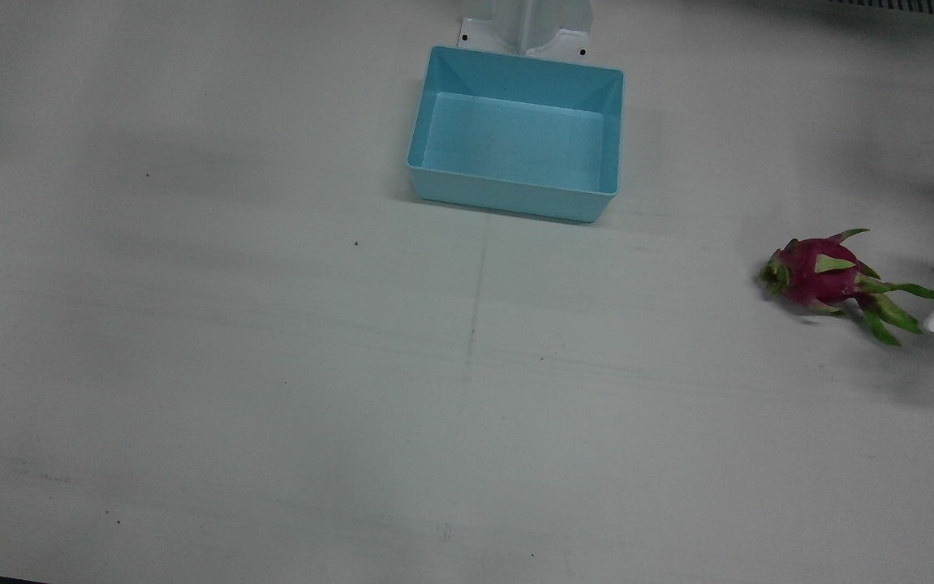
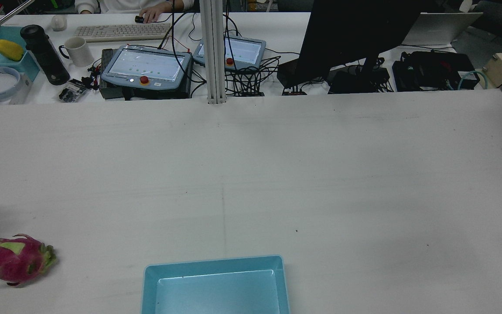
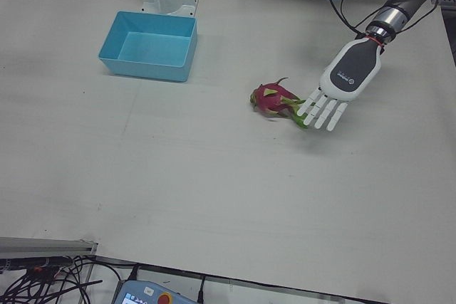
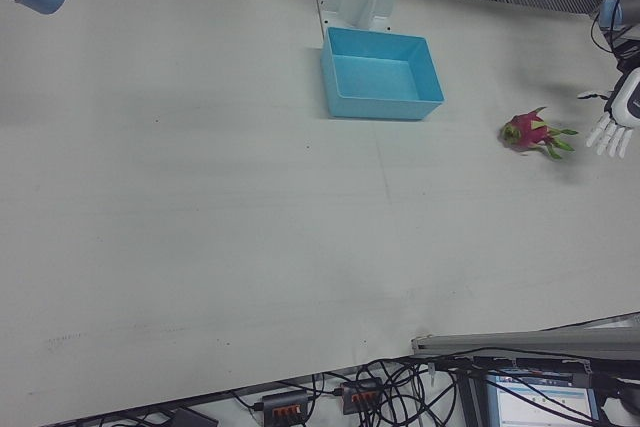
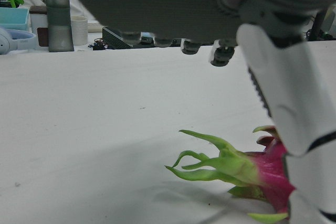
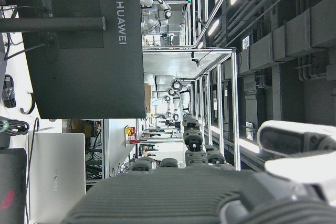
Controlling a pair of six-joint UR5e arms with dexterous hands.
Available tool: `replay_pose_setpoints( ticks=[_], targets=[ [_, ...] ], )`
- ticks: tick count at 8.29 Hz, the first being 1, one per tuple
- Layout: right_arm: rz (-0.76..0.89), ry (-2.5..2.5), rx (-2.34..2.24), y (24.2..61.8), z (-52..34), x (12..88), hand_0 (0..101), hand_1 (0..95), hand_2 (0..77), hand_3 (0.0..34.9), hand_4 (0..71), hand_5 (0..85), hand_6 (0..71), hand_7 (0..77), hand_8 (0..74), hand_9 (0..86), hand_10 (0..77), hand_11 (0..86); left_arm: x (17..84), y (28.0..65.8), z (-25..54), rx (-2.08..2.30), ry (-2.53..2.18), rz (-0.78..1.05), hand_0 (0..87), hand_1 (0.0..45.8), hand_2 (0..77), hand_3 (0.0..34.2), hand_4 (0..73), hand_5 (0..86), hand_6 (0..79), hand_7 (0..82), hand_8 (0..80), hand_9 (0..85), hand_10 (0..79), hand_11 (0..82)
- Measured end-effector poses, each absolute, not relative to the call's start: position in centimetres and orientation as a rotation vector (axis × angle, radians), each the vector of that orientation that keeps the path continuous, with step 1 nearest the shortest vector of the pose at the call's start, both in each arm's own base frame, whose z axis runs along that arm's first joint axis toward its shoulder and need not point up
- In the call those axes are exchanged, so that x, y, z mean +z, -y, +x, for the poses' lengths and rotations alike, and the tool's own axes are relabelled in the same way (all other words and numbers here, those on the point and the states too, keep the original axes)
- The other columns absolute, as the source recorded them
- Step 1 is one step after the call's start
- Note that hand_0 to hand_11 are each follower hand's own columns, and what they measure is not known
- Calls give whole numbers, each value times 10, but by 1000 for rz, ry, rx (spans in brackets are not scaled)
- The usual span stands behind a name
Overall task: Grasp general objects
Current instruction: 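Lower the left hand toward the pink dragon fruit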
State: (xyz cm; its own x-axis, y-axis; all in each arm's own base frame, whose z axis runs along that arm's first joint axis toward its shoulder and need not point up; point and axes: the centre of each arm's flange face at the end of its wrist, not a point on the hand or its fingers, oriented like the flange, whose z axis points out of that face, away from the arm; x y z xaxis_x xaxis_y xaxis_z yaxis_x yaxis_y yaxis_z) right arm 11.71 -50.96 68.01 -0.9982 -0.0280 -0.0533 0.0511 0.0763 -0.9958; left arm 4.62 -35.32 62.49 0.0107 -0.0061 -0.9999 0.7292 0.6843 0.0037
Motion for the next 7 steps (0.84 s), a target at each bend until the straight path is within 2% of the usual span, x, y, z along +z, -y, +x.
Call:
replay_pose_setpoints(
  ticks=[7],
  targets=[
    [22, -2261, -2098, 510, 117, 681, 0, 60, 747, 0, 0, 0, 0, 0, 0, 5, 0, 5, 619, 360, 48, -689, -1524, 619, 538, 5, 169, 57, 5, 16, 0, 49, 11, 5, 5, 5]
  ],
)
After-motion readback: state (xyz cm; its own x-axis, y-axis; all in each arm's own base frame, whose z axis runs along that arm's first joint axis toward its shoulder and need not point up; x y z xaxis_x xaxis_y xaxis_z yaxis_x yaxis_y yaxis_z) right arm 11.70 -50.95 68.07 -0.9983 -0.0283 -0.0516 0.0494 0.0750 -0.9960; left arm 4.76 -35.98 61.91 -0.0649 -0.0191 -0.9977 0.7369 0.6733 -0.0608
